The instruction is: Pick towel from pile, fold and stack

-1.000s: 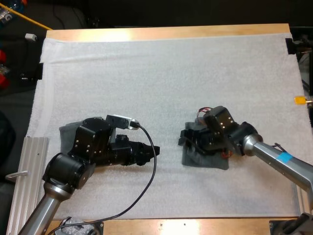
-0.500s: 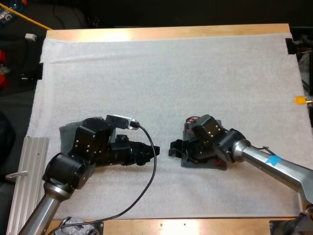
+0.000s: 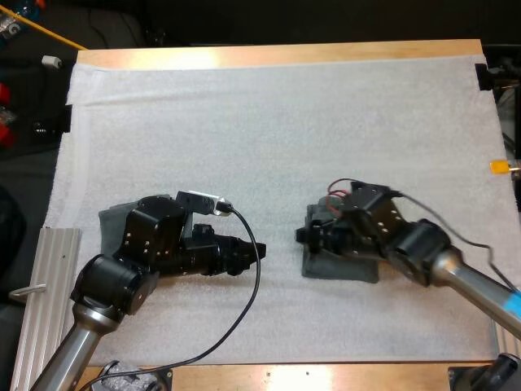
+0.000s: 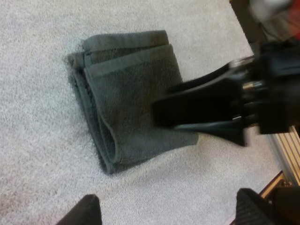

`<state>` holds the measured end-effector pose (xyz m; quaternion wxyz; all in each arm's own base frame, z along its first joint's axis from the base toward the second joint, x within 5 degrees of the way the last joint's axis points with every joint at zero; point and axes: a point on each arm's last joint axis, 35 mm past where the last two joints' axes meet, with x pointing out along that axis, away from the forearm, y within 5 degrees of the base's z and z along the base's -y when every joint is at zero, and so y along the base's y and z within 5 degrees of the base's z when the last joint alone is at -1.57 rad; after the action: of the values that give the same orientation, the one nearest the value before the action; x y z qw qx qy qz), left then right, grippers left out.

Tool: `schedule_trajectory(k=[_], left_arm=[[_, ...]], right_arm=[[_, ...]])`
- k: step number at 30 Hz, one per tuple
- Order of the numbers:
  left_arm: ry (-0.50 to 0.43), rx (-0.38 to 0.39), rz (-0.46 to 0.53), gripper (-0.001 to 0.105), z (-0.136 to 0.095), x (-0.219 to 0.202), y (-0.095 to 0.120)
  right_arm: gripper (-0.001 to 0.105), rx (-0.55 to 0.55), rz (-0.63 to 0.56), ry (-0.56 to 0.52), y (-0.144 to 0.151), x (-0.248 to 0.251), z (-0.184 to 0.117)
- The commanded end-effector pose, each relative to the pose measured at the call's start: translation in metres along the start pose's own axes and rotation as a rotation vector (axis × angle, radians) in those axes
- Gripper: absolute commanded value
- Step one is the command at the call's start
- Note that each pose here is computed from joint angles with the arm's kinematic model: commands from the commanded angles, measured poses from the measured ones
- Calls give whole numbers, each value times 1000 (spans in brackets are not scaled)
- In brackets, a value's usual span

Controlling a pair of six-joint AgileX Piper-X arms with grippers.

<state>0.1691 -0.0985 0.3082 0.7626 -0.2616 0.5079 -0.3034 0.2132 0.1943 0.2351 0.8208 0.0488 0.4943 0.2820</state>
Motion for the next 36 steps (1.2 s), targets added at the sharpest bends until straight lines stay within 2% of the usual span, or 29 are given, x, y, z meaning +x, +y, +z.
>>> schedule_trajectory(k=[1, 6, 14, 25, 29, 30, 33, 36], left_arm=[[3, 6, -9, 58, -1, -1, -2], [3, 6, -9, 58, -1, -1, -2], [3, 6, -9, 58, -1, -1, -2], [3, 7, -9, 58, -1, -1, -2], [3, 55, -9, 58, -1, -1, -2], [3, 60, -9, 59, -1, -1, -2], [2, 67, -9, 71, 0, 0, -2], [8, 63, -7, 71, 4, 6, 1]], right_arm=[[70, -48, -53, 2, 0, -12, -3], [70, -126, -124, 33, -2, -45, -15], [70, -161, -216, 17, -6, -104, -37], [70, -167, -142, -95, -9, -173, -72], [70, -166, -116, -152, -12, -196, -86], [70, -166, -113, -162, -12, -198, -88], [70, -168, -103, -188, -14, -208, -96], [70, -170, -94, -213, -15, -213, -99]])
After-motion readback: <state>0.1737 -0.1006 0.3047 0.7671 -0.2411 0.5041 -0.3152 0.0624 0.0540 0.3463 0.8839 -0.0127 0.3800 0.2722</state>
